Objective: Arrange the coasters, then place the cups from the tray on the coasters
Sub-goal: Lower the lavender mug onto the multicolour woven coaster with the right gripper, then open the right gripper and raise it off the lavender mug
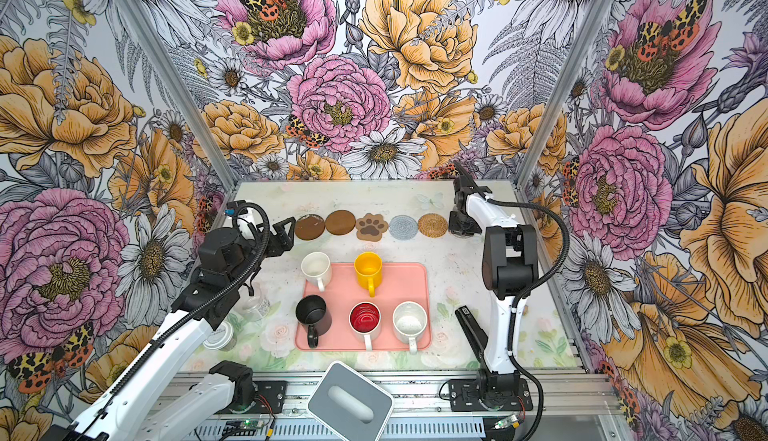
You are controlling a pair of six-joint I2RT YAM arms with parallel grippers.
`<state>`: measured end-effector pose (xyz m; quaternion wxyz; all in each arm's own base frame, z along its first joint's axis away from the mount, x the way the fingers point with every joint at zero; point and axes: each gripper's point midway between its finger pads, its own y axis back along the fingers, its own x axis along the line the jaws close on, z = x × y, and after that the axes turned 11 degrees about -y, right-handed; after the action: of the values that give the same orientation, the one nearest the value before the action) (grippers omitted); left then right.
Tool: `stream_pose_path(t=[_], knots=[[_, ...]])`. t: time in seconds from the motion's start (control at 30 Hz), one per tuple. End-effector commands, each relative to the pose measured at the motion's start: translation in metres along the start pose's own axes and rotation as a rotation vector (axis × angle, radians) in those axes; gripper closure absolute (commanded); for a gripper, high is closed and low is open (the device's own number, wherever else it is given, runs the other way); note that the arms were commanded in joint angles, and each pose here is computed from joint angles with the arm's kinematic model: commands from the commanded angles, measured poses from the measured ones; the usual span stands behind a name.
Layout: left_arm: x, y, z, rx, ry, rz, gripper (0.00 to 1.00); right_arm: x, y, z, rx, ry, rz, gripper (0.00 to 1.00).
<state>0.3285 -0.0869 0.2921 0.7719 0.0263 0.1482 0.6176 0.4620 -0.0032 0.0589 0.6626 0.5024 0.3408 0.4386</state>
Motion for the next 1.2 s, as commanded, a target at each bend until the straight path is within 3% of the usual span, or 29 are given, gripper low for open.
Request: stream_pose_path(t=[0.0, 0.6, 0.77, 1.17], knots=[[0.001, 0.004, -0.001, -0.007, 0.003, -0.008, 0.12, -0.002, -0.005, 0.0, -0.009, -0.016, 0.003, 0.93], [0.0, 0.009, 0.002, -0.021, 0.003, -0.013, 0.12, -0.007, 0.011, -0.009, -0.025, -0.025, 0.009, 0.47], [0.0, 0.009, 0.003, -0.023, 0.0, -0.011, 0.12, -0.011, 0.033, -0.012, -0.061, -0.035, 0.024, 0.42], [0.003, 0.009, -0.001, -0.004, -0.007, 0.002, 0.12, -0.022, 0.124, -0.028, -0.263, -0.041, 0.042, 0.38]])
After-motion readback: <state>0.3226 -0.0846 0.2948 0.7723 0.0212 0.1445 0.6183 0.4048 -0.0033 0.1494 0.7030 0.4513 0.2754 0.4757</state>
